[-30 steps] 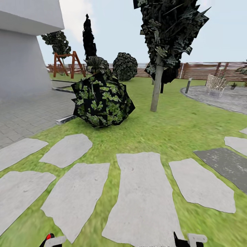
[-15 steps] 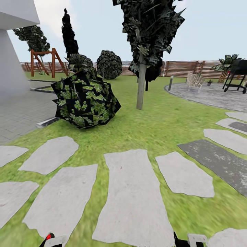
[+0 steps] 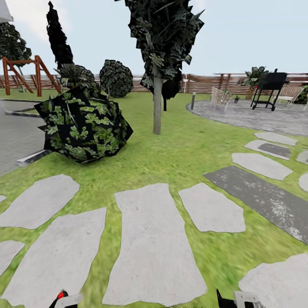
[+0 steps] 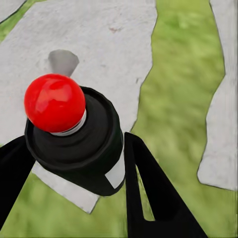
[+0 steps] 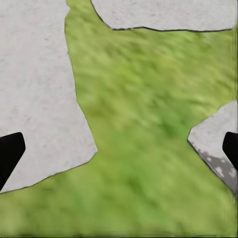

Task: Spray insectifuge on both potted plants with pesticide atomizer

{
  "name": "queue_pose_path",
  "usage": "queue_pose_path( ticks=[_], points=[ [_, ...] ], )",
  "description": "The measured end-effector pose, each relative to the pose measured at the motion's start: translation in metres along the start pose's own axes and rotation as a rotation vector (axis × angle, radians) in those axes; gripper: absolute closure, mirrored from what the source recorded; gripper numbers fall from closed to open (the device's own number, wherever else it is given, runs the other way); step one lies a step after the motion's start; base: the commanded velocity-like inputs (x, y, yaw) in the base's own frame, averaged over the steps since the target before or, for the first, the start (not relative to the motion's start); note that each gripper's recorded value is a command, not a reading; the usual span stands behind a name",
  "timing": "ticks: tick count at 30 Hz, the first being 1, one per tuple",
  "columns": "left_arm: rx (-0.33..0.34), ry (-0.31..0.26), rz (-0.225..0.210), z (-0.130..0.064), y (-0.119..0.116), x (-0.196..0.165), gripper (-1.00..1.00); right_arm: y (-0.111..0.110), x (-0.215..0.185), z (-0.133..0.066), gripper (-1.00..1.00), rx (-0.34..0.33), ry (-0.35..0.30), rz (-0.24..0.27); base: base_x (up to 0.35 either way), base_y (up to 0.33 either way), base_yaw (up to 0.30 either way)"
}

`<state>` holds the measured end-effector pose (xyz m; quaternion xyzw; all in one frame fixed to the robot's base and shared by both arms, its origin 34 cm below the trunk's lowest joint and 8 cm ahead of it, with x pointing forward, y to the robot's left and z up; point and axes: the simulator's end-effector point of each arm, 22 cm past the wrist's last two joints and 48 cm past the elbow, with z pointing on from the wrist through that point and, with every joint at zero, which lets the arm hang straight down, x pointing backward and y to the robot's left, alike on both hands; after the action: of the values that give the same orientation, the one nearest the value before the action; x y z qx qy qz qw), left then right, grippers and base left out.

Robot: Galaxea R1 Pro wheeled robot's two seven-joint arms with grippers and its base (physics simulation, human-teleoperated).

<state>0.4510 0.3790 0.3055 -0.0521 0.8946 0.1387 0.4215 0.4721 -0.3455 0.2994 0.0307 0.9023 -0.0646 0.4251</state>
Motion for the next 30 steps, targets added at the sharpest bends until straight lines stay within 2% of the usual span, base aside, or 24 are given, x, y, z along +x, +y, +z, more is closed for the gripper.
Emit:
queue_pose_path(
  ticks=[21,30],
  points=[
    [0.001,0.019,0.007,0.000,0.000,0.009,1.00,0.000,0.009,0.000,-1.00,-0.001,0.020,-0.003,0.001,0.000,-0.259],
    [0.002,0.027,0.010,0.000,-0.001,0.013,1.00,0.000,0.013,0.000,-1.00,-0.001,0.028,-0.004,0.204,-0.127,-0.254]
  ],
)
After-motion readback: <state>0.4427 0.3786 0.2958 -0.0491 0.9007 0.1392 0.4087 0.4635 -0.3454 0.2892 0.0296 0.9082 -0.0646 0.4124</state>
